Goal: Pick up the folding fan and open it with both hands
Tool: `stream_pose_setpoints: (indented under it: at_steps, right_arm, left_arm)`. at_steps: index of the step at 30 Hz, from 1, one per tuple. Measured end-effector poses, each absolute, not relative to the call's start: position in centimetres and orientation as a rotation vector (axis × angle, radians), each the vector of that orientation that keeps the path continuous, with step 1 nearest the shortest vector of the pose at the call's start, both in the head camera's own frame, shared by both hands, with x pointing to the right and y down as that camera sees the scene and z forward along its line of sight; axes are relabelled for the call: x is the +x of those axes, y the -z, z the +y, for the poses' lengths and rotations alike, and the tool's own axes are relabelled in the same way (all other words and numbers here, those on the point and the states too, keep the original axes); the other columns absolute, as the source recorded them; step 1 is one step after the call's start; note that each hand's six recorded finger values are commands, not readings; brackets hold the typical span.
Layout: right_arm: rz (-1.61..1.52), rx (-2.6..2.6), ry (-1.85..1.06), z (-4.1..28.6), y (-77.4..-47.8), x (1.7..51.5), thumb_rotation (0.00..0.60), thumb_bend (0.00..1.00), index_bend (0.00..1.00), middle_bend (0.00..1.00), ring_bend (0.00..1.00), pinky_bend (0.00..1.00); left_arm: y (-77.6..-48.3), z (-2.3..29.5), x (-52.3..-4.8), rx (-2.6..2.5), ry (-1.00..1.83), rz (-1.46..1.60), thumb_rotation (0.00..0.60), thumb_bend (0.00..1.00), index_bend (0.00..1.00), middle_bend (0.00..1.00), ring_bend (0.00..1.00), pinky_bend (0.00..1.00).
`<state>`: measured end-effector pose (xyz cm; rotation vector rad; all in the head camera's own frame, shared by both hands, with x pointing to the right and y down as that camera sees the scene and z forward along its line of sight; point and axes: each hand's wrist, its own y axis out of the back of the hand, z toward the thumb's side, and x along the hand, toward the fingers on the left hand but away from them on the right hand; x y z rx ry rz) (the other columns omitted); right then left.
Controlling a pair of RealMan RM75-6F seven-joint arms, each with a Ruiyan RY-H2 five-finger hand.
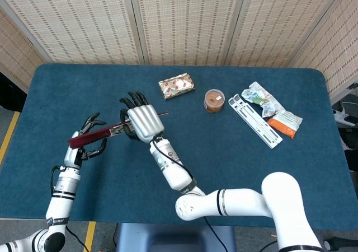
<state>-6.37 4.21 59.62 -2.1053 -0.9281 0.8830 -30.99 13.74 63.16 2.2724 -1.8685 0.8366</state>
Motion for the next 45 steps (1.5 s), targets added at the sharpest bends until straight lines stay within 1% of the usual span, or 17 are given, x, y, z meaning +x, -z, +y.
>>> stream_pose_setpoints:
  at_steps: [15, 19, 21, 24, 26, 28, 29, 31, 34, 45]
  right_arm:
    - [-0.956, -2.048, -0.898, 5.4, -59.9, -8.7, 0.600, 0.65, 0.70, 0.16, 0.00, 0.00]
    - [-0.957, -2.030, -0.890, 5.6, -59.8, -9.0, 0.600, 0.65, 0.71, 0.16, 0.00, 0.00]
    - [-0.962, -2.029, -0.889, 5.5, -59.8, -9.1, 0.600, 0.65, 0.71, 0.16, 0.00, 0.00]
    - [-0.974, -2.028, -0.889, 5.3, -59.8, -8.9, 0.600, 0.65, 0.70, 0.16, 0.00, 0.00]
    - [-0.985, -2.031, -0.891, 5.1, -59.7, -8.6, 0.600, 0.65, 0.70, 0.16, 0.00, 0.00]
    - [-0.993, -2.033, -0.891, 4.9, -59.7, -8.4, 0.600, 0.65, 0.70, 0.16, 0.00, 0.00]
    - [-0.996, -2.032, -0.891, 4.8, -59.7, -8.2, 0.600, 0.65, 0.70, 0.16, 0.00, 0.00]
    - [-1.000, -2.027, -0.892, 4.6, -59.7, -8.0, 0.600, 0.65, 0.70, 0.16, 0.00, 0.00]
    - [-1.009, -2.027, -0.890, 4.3, -59.5, -7.6, 0.600, 0.65, 0.70, 0.16, 0.00, 0.00]
    - [-1.034, -1.977, -0.896, 2.4, -58.8, -4.5, 0.600, 0.65, 0.70, 0.16, 0.00, 0.00]
  left_arm:
    - [-63.2, 13.3, -31.1, 2.239, -0.835, -1.887, 0.600, 0.41, 0.32, 0.06, 0.00, 0.07]
    - [-63.2, 13.3, -31.2, 2.226, -0.831, -1.896, 0.600, 0.41, 0.38, 0.09, 0.00, 0.07]
    - [-63.1, 13.3, -31.3, 2.223, -0.833, -1.900, 0.600, 0.44, 0.42, 0.13, 0.00, 0.06]
    - [-63.1, 13.2, -31.5, 2.214, -0.836, -1.917, 0.600, 0.53, 0.53, 0.30, 0.02, 0.05]
    - [-63.1, 13.1, -31.6, 2.208, -0.835, -1.933, 0.600, 0.61, 0.62, 0.49, 0.10, 0.04]
    - [-63.1, 12.9, -31.6, 2.197, -0.830, -1.952, 0.600, 0.68, 0.67, 0.61, 0.17, 0.04]
    - [-63.1, 12.9, -31.6, 2.194, -0.831, -1.957, 0.600, 0.71, 0.70, 0.65, 0.20, 0.04]
    - [-63.1, 12.8, -31.7, 2.188, -0.837, -1.971, 0.600, 0.73, 0.72, 0.67, 0.22, 0.04]
    - [-63.1, 12.7, -31.7, 2.177, -0.847, -1.996, 0.600, 0.74, 0.74, 0.69, 0.23, 0.04]
    - [-62.9, 11.8, -33.2, 2.202, -0.944, -2.093, 0.600, 0.72, 0.73, 0.68, 0.23, 0.04]
